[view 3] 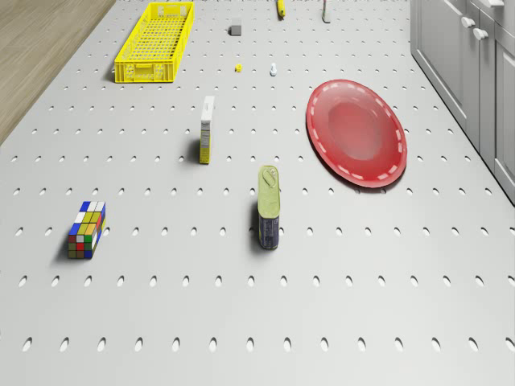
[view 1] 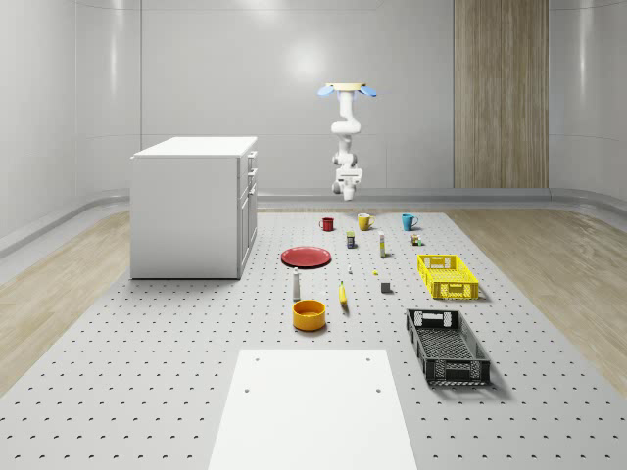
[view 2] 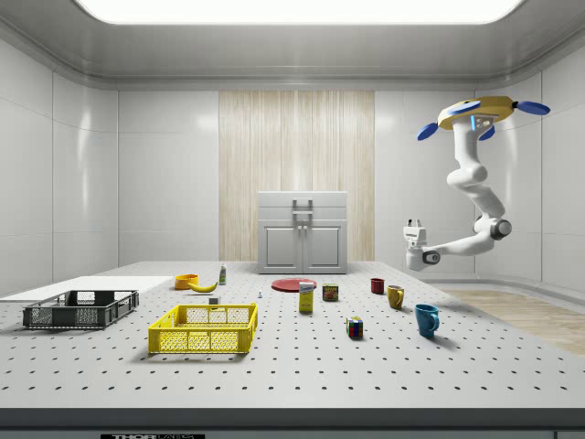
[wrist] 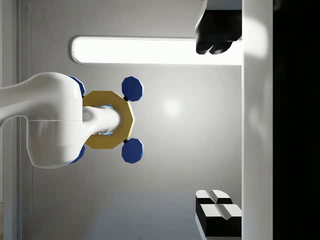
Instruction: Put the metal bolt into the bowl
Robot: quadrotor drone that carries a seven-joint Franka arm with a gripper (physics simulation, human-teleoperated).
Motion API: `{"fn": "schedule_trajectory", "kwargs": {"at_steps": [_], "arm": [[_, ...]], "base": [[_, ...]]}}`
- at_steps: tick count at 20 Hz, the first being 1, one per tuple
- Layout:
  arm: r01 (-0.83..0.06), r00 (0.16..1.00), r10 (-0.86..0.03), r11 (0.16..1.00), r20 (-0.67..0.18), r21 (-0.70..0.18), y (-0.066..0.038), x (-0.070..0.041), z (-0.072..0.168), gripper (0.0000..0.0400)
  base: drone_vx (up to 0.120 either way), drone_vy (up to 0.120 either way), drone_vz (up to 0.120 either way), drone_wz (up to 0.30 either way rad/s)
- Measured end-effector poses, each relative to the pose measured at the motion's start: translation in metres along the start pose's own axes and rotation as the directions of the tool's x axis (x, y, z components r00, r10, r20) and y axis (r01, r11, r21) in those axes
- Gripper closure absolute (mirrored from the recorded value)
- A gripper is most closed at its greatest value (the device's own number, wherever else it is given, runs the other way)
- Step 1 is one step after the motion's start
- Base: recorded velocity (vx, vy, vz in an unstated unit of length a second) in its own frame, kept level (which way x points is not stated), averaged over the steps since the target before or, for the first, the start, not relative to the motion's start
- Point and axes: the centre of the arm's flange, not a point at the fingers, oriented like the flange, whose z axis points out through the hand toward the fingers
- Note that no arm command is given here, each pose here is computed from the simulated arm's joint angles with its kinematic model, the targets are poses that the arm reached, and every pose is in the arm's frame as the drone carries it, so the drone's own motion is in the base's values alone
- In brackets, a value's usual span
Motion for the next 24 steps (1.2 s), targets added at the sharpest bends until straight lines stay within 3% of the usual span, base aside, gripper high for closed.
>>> {"fn": "schedule_trajectory", "kwargs": {"at_steps": [10,24], "arm": [[0.000,1.000,0.000,1.000,-0.010,0.000,0.0000,-0.0010,-0.0001,0.0000],[-0.001,0.997,-0.003,0.999,-0.077,-0.052,-0.0051,-0.0077,0.0004,0.0000]], "base": [[0.120,-0.116,0.000,0.000],[0.120,0.000,0.000,0.000]]}}
